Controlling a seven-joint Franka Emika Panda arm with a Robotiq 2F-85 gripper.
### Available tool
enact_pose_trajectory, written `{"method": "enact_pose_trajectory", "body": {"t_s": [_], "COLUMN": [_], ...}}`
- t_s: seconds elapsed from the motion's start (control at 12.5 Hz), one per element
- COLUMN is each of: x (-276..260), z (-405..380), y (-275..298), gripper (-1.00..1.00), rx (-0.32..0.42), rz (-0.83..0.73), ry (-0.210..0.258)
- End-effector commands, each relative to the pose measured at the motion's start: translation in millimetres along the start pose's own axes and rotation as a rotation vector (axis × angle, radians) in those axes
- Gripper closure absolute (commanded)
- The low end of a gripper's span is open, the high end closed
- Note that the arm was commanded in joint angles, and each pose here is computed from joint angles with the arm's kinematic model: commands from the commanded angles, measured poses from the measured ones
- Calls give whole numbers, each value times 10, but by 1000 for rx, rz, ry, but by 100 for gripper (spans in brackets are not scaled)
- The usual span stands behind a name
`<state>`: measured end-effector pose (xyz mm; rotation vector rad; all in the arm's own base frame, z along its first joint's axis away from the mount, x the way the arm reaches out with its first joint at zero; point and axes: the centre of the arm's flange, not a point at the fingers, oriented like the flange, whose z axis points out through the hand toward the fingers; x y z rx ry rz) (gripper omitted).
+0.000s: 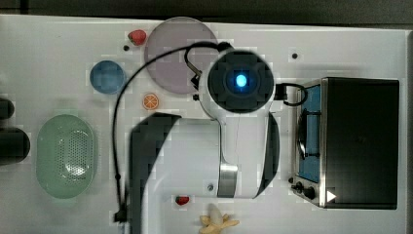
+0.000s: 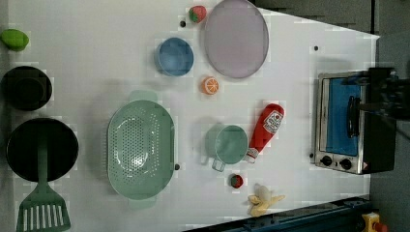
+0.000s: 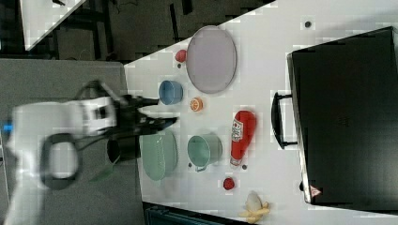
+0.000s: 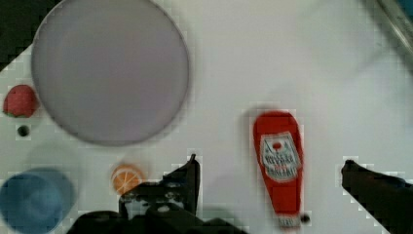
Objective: Pick ketchup from plate and place it on table.
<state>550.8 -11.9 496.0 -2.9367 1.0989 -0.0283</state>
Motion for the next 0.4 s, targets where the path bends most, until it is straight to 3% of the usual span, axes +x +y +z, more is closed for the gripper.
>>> {"method": "enact_pose_trajectory", "body": {"t_s": [0.08, 0.16, 0.4], "x": [62, 36, 53], "z": [-479, -584, -680], "y": [46, 74, 94], "gripper": [-100, -100, -100], "rx": [-25, -46, -45], "rz": [123, 124, 128], "ry": [-40, -65, -62]}}
